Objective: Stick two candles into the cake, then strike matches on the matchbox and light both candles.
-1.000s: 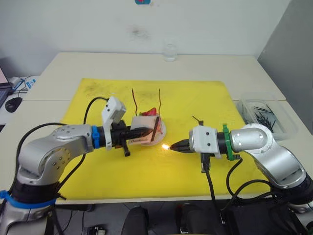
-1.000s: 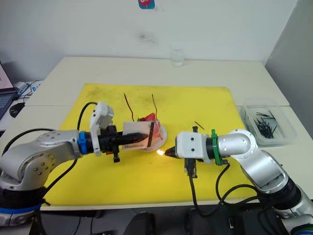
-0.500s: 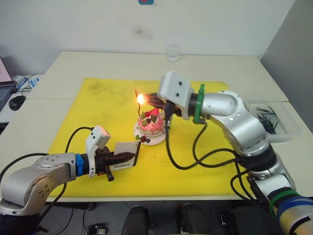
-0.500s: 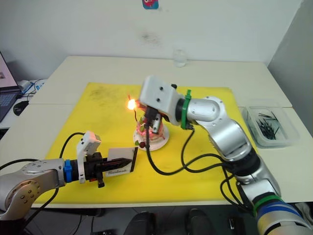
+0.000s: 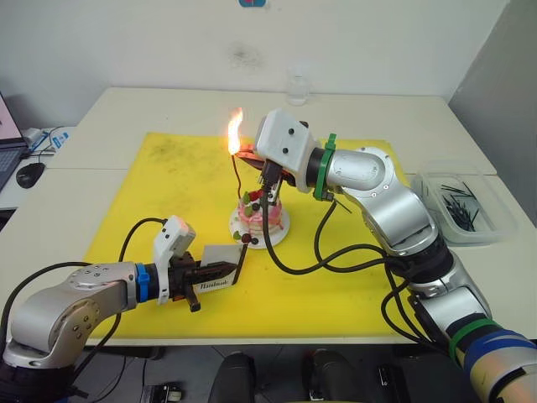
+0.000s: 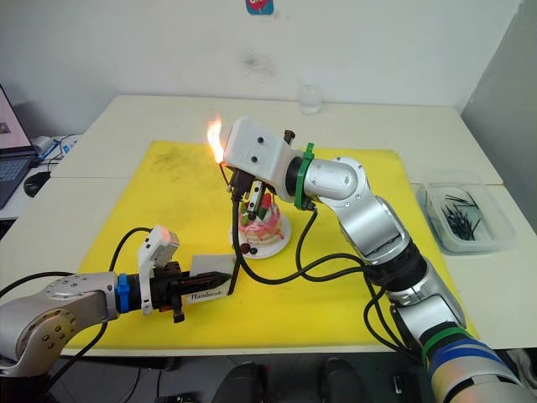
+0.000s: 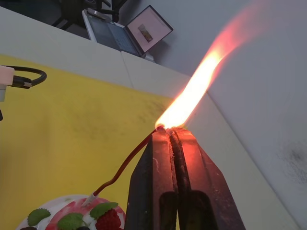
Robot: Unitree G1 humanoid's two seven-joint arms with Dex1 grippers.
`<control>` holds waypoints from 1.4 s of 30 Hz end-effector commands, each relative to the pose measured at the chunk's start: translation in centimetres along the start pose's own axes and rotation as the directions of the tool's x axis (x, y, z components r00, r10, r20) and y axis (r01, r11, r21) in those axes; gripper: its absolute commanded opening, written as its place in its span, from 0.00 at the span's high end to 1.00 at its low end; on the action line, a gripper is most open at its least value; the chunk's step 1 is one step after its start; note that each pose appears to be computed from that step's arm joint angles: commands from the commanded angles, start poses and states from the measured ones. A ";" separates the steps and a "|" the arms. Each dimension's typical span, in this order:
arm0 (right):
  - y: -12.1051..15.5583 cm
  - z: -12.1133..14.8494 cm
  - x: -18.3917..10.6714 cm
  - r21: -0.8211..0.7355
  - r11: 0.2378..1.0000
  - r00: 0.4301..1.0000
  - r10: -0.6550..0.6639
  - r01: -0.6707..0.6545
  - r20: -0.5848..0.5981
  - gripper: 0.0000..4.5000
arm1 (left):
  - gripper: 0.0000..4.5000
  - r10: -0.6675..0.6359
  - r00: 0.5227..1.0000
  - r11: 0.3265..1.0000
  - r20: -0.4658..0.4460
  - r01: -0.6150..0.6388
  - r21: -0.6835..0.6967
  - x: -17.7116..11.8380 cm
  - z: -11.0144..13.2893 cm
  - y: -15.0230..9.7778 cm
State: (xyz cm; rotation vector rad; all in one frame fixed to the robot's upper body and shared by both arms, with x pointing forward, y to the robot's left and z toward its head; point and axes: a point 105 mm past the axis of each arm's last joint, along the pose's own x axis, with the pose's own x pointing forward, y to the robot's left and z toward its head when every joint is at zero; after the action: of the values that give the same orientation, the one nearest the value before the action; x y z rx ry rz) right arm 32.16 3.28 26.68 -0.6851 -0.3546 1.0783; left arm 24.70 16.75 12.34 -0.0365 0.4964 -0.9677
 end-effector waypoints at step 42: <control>0.3 1.1 -1.0 0.015 0.999 0.998 0.041 -0.041 0.044 0.99 | 1.00 -0.050 0.999 0.997 0.012 0.049 0.064 0.6 0.8 -0.6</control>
State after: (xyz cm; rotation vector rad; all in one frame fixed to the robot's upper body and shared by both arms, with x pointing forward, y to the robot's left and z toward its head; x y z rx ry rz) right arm 31.49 2.96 25.88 -0.6843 -0.3242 1.1384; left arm 24.77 16.03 12.27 -0.0164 0.4883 -1.0141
